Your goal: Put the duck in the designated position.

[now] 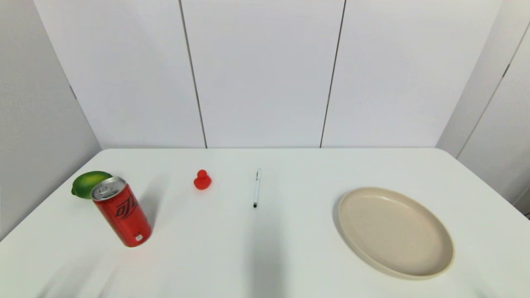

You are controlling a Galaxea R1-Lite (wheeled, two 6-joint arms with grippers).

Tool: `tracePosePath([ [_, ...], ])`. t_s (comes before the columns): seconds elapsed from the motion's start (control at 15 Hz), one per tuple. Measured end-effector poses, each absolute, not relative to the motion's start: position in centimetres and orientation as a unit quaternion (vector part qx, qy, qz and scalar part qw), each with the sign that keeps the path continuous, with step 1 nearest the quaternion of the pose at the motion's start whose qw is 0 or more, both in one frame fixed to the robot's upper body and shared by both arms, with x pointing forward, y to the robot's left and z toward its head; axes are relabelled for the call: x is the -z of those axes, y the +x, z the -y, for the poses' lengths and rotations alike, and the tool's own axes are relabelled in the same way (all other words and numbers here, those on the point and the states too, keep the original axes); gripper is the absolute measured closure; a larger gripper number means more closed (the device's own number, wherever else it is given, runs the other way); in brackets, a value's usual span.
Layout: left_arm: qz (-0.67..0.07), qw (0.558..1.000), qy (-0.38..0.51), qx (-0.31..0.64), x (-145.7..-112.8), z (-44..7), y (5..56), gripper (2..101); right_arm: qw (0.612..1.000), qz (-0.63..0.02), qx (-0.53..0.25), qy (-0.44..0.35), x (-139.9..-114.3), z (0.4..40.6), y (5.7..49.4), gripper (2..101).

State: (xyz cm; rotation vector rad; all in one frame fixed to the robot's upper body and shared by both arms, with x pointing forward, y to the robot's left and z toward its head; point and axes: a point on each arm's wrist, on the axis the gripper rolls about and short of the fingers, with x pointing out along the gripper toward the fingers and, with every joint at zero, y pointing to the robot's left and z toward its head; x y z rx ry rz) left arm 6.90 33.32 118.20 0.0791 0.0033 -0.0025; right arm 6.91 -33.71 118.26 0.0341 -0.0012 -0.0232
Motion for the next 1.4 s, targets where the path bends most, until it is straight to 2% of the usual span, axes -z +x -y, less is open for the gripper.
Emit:
tracePosePath([
  [0.07, -0.002, 0.999, 0.04, 0.001, -118.2, -33.3, 6.9, 5.3, 1.0, 0.001, 0.012, 0.017, -118.3, 33.7, 6.9, 96.3],
  [0.2, -0.002, 0.999, 0.04, 0.001, -118.2, -33.3, 6.9, 5.3, 1.0, 0.001, 0.012, 0.017, -118.3, 33.7, 6.9, 75.3],
  [0.4, -0.001, 0.999, 0.04, 0.001, -118.2, -33.3, 6.9, 5.3, 1.0, 0.001, 0.011, 0.017, -118.3, 33.7, 6.9, 52.4],
  [0.6, -0.001, 0.999, 0.04, 0.001, -118.2, -33.3, 6.9, 5.3, 1.0, 0.001, 0.012, 0.018, -118.3, 33.7, 6.9, 37.1],
  [0.93, -0.002, 1.0, 0.031, 0.0, -118.2, -33.3, 6.9, 5.3, 1.0, 0.001, 0.011, 0.017, -118.3, 33.7, 6.9, 21.5],
  [1.07, -0.003, 1.0, 0.002, -0.003, -118.2, -33.3, 6.9, 5.3, 1.0, 0.001, 0.012, 0.018, -118.3, 33.7, 6.9, 17.8],
  [1.4, -0.054, 0.999, 0.003, -0.003, -119.3, -33.3, 7.8, 5.3, 1.0, 0.001, 0.012, 0.018, -118.3, 33.7, 6.9, 11.3],
])
